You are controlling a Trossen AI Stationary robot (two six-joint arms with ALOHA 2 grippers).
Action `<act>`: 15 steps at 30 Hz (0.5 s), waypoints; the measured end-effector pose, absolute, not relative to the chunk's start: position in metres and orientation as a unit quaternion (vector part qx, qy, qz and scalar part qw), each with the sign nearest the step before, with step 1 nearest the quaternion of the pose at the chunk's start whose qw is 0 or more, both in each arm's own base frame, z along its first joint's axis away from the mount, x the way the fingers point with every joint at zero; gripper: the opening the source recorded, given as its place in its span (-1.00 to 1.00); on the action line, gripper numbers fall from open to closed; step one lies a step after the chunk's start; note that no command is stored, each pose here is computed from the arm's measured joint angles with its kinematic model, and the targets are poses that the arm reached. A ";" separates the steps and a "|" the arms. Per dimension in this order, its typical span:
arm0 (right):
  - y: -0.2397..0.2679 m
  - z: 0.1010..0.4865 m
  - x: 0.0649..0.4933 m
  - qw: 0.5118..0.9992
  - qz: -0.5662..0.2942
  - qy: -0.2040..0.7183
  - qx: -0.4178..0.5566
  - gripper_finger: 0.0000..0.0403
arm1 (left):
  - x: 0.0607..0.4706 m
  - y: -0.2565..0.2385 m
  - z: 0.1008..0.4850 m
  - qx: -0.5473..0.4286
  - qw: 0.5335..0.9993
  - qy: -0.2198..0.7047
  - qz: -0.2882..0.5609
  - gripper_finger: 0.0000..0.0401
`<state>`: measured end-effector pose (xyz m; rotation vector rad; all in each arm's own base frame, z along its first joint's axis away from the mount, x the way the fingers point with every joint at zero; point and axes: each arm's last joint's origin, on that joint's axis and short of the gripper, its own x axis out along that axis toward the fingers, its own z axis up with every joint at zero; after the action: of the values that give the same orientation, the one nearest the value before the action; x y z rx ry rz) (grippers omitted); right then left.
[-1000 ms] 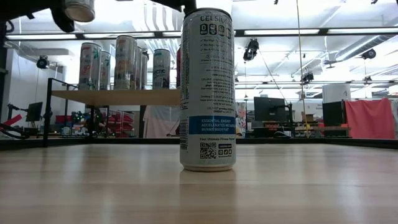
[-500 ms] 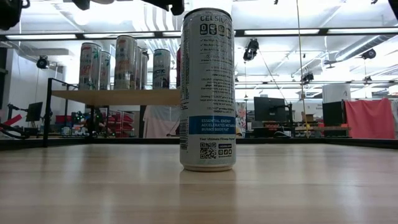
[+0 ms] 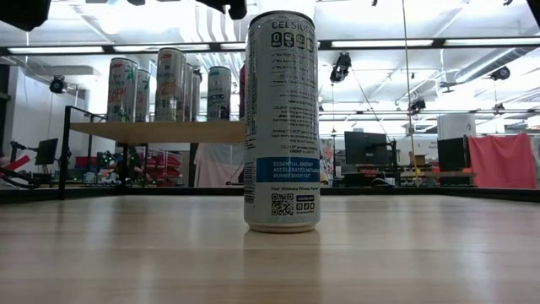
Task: Place canned beverage on shelf
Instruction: Put the white pink soda can on the shelf aligned with the other white pink soda cans
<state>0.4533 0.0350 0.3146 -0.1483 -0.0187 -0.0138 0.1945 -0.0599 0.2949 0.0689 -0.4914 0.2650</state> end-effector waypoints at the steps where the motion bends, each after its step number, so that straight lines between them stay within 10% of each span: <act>1: 0.035 0.314 0.453 0.997 -0.007 -0.008 -0.074 0.80 | 0.197 -0.061 0.295 0.035 0.961 -0.242 0.131 0.12; 15: 0.035 0.311 0.453 0.998 -0.006 0.011 -0.062 0.48 | 0.213 -0.067 0.291 0.029 0.960 -0.246 0.132 0.26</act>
<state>0.4533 0.0347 0.3107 -0.1242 0.0215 -0.0128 0.2128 -0.0669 0.2912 0.0580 -0.4983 0.2673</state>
